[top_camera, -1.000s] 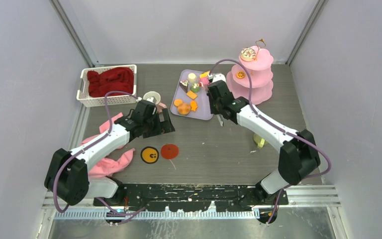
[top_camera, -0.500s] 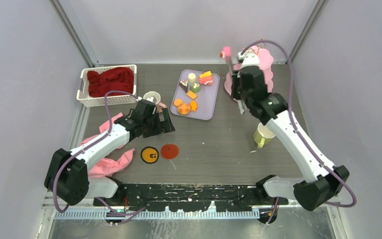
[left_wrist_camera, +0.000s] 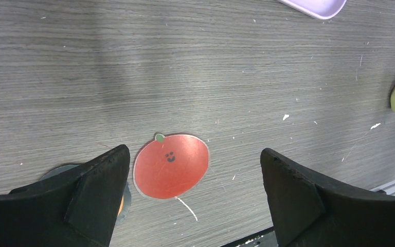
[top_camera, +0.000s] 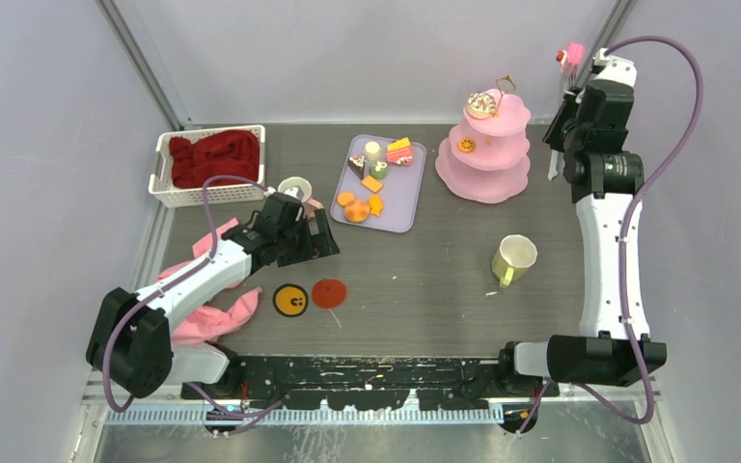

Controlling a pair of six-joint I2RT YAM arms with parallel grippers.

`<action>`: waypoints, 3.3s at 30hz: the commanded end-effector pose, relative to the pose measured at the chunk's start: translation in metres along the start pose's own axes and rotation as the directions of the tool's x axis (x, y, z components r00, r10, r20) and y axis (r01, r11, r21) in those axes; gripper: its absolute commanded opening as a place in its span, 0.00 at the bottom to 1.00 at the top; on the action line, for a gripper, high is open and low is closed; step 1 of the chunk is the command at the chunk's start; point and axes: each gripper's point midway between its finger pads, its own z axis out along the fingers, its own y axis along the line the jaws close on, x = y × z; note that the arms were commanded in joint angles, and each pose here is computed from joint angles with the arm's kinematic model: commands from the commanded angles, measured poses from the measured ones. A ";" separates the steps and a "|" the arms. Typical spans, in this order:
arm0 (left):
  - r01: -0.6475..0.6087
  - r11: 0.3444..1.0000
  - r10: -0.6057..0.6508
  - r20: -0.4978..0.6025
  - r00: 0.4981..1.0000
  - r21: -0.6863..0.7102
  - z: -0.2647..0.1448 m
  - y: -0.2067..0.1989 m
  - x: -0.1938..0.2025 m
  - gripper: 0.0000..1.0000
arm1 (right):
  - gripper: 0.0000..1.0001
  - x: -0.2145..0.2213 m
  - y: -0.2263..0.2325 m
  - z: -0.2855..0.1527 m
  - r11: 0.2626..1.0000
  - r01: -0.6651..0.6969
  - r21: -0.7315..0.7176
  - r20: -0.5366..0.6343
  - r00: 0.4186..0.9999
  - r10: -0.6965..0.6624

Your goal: Serve the afternoon tea

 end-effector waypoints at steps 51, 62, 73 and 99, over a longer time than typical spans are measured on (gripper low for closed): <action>-0.008 0.998 0.004 0.070 0.998 0.064 -0.011 -0.017 -0.021 0.97 | 0.42 0.047 0.024 0.075 0.956 0.015 -0.292 -0.252 0.963 -0.092; -0.020 0.997 0.014 0.067 0.998 0.080 -0.013 -0.022 -0.022 0.97 | 0.49 0.028 0.015 0.049 0.969 0.026 -0.245 -0.198 0.977 -0.076; -0.044 0.996 0.039 0.069 0.997 0.078 -0.016 -0.023 -0.025 0.97 | 0.48 0.014 0.004 -0.039 0.977 0.020 -0.213 -0.065 0.997 -0.034; 0.064 0.996 -0.049 0.212 0.976 -0.065 -0.046 0.017 -0.031 0.98 | 0.44 0.210 0.225 -0.003 0.859 0.183 -0.479 -0.218 0.923 -0.318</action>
